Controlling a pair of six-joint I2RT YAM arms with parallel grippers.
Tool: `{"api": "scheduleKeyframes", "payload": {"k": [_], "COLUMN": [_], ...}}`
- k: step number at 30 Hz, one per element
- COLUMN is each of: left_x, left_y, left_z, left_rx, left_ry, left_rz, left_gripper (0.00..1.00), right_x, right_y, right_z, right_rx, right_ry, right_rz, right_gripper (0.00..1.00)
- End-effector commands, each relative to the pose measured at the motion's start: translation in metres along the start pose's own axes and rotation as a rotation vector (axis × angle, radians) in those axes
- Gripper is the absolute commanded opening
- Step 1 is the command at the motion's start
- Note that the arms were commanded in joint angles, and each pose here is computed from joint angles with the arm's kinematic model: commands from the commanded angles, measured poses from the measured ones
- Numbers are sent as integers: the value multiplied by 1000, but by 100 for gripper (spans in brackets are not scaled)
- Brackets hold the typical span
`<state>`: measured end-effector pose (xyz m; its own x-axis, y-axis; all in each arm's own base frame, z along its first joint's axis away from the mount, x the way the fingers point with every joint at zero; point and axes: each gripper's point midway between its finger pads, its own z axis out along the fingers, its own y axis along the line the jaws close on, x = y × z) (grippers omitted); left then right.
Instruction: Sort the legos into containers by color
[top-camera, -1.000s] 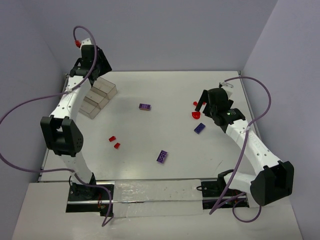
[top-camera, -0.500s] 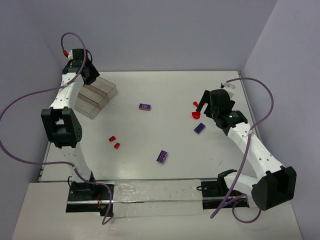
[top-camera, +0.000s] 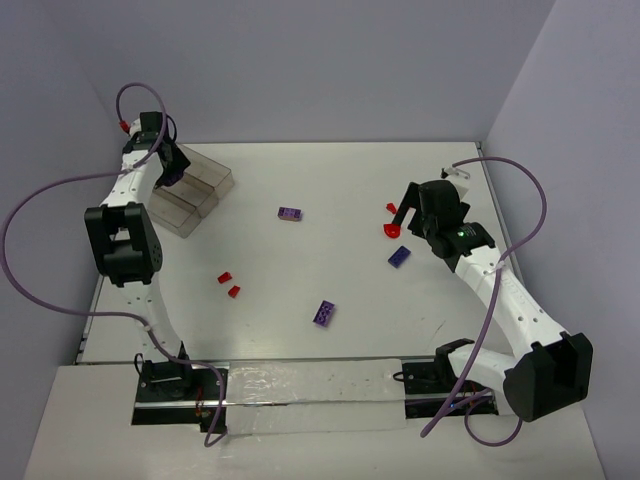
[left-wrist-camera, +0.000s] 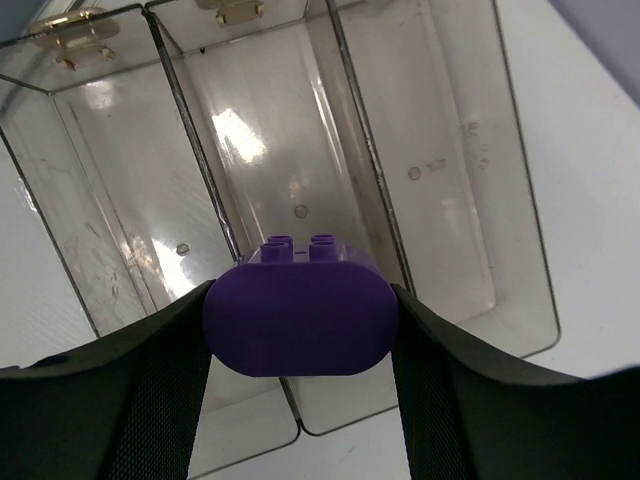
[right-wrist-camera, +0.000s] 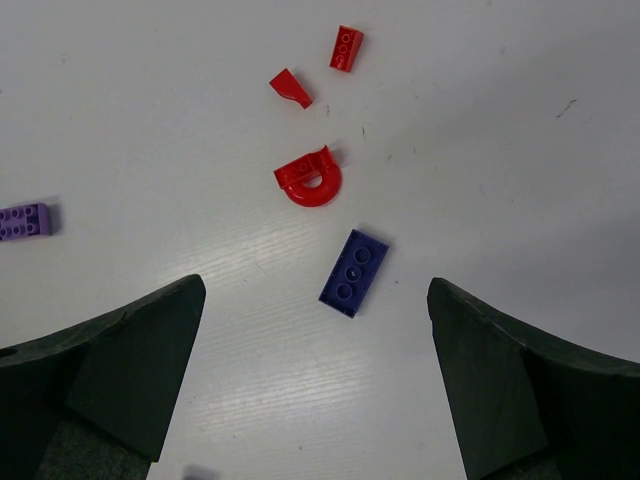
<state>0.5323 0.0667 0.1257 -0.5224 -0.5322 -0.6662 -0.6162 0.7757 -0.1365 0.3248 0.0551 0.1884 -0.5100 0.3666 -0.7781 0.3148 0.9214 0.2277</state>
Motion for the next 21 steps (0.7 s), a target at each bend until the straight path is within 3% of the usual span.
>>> {"api": "scheduleKeyframes", "payload": {"k": [1, 3, 7, 12, 21], "left_x": [2, 2, -3, -19, 68], "left_y": [-9, -9, -10, -35, -123], "left_z": [10, 11, 2, -53, -130], "left_rx": [30, 26, 40, 140, 373], "left_ry": [-2, 0, -8, -84, -43], "left_rz": [-14, -7, -4, 73, 452], "left_gripper": [92, 99, 99, 99, 99], "right_x": [-10, -10, -12, -14, -16], "right_y": [3, 4, 6, 7, 11], "right_z": [-4, -4, -5, -4, -6], "right_rx": [-6, -13, -16, -20, -38], "right_ry": [-36, -35, -38, -42, -45], "right_rz": [16, 20, 21, 25, 33], "right_gripper": [100, 100, 100, 100, 100]}}
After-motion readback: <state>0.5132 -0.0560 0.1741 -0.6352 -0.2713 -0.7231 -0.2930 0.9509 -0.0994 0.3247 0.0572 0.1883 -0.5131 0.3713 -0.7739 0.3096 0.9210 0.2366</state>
